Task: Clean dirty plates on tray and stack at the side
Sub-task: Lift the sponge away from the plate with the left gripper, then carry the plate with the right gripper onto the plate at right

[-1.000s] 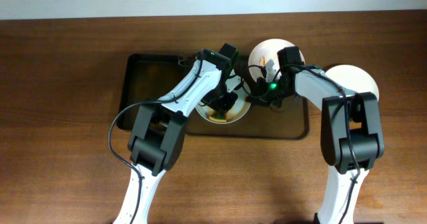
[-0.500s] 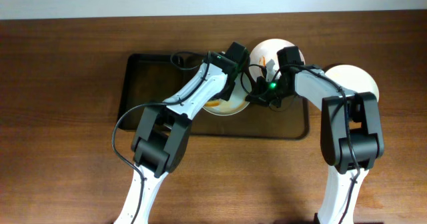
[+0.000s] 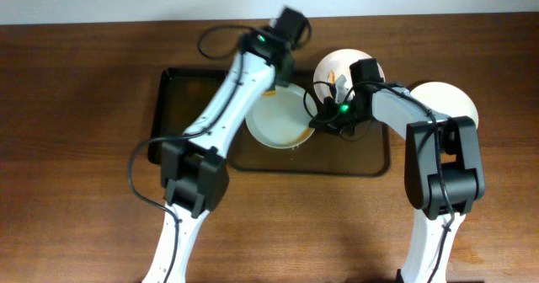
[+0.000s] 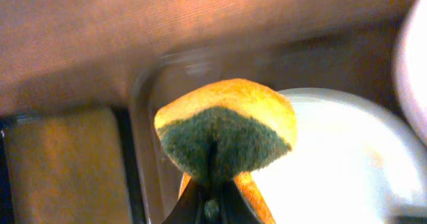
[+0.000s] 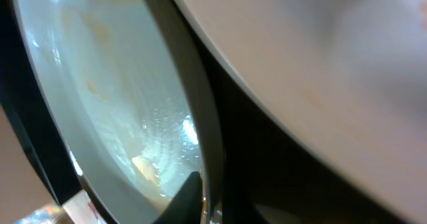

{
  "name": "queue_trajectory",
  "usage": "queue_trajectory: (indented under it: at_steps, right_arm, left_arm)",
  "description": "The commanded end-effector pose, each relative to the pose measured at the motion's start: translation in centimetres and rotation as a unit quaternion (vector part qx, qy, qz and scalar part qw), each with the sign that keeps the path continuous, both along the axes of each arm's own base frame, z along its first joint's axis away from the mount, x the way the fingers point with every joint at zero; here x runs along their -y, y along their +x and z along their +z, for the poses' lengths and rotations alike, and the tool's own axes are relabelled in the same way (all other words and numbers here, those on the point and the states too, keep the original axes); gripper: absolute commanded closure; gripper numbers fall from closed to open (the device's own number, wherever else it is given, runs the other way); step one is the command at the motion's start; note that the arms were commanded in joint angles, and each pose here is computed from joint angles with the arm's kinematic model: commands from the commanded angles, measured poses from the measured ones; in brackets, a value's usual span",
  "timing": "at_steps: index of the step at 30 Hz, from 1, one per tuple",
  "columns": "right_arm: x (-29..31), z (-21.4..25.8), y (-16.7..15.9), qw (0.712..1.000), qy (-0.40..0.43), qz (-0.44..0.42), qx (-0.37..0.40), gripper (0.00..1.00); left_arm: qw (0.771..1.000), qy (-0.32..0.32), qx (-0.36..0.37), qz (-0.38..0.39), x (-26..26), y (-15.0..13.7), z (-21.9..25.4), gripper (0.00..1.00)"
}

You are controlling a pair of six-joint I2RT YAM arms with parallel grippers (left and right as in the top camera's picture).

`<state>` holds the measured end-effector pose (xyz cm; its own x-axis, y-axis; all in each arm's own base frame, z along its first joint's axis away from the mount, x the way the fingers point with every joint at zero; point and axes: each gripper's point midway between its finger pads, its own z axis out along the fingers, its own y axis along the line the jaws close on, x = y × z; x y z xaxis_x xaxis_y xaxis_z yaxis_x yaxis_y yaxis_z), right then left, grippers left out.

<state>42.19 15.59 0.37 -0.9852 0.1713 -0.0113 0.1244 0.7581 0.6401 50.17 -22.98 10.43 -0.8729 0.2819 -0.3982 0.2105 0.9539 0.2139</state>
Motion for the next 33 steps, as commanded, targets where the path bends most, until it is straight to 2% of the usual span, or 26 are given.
queue_trajectory:
  at_steps: [1, 5, 7, 11, 12, 13, 15, 17, 21, 24, 28, 30, 33]
  right_arm:
    - [0.5, -2.4, -0.8, 0.999, -0.027, 0.005, -0.016, 0.71]
    - [0.3, -1.6, 0.0, 1.000, -0.022, 0.005, -0.004, 0.54]
    - [0.3, -1.2, 0.7, 1.000, -0.026, 0.005, 0.007, 0.53]
    - [-0.4, -2.4, 0.6, 0.993, -0.117, 0.020, 0.025, 0.53]
    - [-0.6, -2.5, 0.5, 0.991, -0.132, 0.022, 0.024, 0.55]
    - [-0.5, -2.5, 0.4, 0.986, -0.163, 0.017, 0.020, 0.62]
    - [-0.7, -2.1, 0.2, 0.980, -0.198, 0.025, 0.018, 0.83]
    - [-0.7, -2.0, -0.4, 0.975, -0.220, 0.024, 0.007, 0.96]
    - [-0.1, 0.0, -1.4, 0.972, -0.234, 0.014, -0.010, 0.96]
    - [2.4, 5.4, -1.3, 0.957, -0.286, -0.022, 0.031, 0.96]
    - [7.2, 12.4, -2.5, 0.912, -0.392, -0.085, 0.086, 0.96]
    - [9.3, 15.5, -3.5, 0.870, -0.461, -0.130, 0.114, 0.96]
    - [9.4, 19.1, -4.5, 0.802, -0.548, -0.157, 0.178, 0.96]
  left_arm:
    - [0.993, -0.119, 0.010, -0.008, -1.0, 0.2, 8.9, 1.00]
    - [0.988, -0.153, -0.013, -0.004, -3.7, 0.2, 9.9, 1.00]
    - [0.986, -0.162, -0.020, 0.011, -5.3, 0.5, 9.8, 1.00]
    - [0.986, -0.163, -0.018, 0.025, -6.8, 1.1, 9.8, 1.00]
    - [0.986, -0.163, -0.017, 0.025, -6.8, 1.1, 9.8, 1.00]
    - [0.986, -0.163, -0.017, 0.025, -6.8, 1.1, 9.8, 1.00]
    - [0.986, -0.163, -0.015, 0.025, -6.7, 1.2, 9.8, 1.00]
    - [0.986, -0.164, -0.013, 0.024, -6.7, 1.3, 9.8, 1.00]
    - [0.986, -0.164, -0.012, 0.024, -6.7, 1.3, 9.9, 1.00]
    - [0.987, -0.158, -0.010, 0.027, -7.0, 1.4, 9.8, 1.00]
    - [0.987, -0.159, -0.008, 0.027, -6.9, 1.5, 9.9, 1.00]
    - [0.987, -0.161, -0.003, 0.027, -6.9, 1.7, 10.0, 1.00]
    - [0.986, -0.162, 0.002, 0.025, -6.8, 1.9, 10.1, 1.00]
